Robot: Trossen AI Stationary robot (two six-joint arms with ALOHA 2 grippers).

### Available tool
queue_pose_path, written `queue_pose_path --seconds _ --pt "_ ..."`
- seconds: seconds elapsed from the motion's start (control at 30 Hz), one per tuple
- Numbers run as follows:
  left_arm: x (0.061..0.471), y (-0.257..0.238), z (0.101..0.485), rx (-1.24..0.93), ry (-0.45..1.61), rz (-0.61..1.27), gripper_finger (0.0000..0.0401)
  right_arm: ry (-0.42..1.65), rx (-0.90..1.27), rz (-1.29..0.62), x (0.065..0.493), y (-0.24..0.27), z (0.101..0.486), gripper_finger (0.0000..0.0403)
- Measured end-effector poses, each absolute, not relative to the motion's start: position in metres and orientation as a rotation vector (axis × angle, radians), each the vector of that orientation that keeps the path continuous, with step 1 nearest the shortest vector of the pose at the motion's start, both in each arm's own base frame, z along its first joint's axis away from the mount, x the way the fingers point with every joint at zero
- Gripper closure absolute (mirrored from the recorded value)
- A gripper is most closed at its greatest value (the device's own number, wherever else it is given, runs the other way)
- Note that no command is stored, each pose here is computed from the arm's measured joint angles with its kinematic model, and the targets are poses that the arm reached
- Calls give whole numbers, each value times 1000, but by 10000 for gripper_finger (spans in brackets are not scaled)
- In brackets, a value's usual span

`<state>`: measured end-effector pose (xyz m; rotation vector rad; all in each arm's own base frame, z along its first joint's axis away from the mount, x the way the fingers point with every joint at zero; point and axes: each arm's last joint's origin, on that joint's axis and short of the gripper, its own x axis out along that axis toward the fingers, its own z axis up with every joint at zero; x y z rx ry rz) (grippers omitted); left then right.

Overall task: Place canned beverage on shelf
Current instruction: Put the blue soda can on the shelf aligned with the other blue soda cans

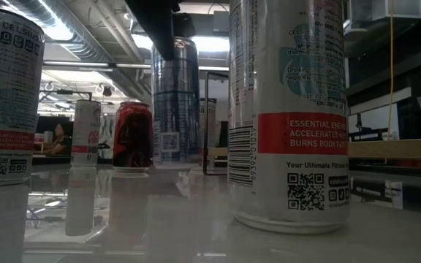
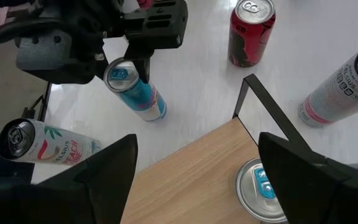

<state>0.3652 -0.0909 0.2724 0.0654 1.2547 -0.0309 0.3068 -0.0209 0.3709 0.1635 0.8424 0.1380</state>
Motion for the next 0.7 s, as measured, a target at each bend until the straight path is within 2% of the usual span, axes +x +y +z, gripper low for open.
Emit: queue_pose_path --seconds 0.17,0.43,0.7 --pt "366 -91 270 67 1263 -28 171 842 163 138 307 -21 371 78" --pt "367 -91 269 67 1263 -27 115 842 163 138 307 -21 371 78" --pt "366 -90 270 59 1261 -22 108 842 163 138 307 -21 371 78"
